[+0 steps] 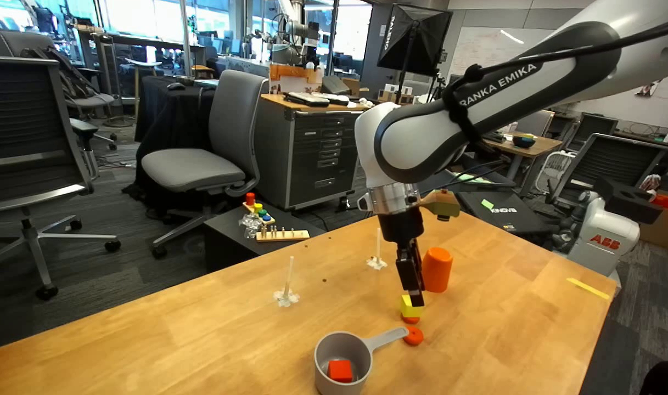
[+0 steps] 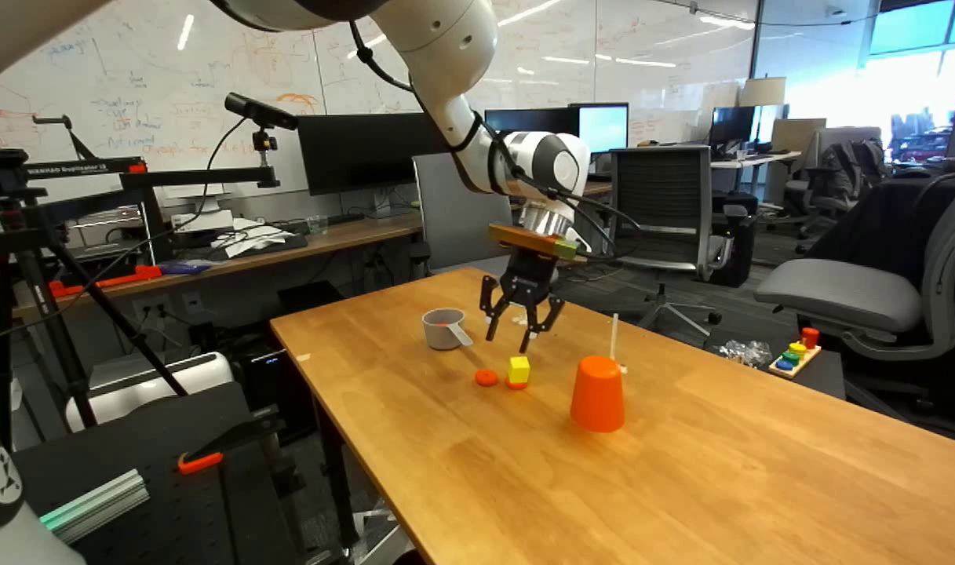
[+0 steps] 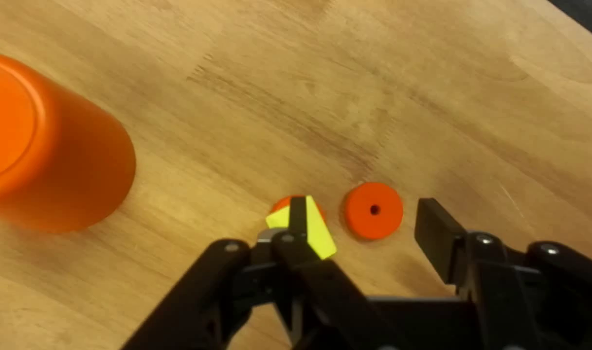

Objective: Get the orange, yellow and green blocks from the table and put them in the gray pot

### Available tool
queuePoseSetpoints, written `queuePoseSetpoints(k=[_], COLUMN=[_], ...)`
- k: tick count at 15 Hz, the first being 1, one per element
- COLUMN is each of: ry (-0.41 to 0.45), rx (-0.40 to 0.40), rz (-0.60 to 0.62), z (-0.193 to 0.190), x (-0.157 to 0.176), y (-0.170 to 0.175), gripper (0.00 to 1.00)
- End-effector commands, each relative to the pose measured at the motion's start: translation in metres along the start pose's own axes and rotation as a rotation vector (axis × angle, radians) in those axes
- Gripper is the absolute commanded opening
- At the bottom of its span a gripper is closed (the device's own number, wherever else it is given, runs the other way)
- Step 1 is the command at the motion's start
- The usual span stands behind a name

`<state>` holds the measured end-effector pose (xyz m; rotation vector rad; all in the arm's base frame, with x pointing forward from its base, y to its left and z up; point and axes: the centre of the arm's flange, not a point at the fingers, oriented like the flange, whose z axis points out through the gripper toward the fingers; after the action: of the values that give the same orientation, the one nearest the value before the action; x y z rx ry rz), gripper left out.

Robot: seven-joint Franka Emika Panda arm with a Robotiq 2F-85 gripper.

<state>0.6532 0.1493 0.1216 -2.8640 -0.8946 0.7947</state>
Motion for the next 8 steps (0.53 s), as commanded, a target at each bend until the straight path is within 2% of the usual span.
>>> queuePoseSetpoints(k=[1,2,5,8], ry=[-0.096,-0.135,-0.239,-0.304], rx=[-0.038,-0.057,-0.134,-0.227], rz=[-0.038,-0.037,-0.023,-0.001], z=[-0.022,-0.023,-0.03,-0.038], x=[0.003,0.004,0.003,0.004], y=[-0.009,-0.01,-0.007,0.001], gripper=[0.92,1.0,1.0,1.0])
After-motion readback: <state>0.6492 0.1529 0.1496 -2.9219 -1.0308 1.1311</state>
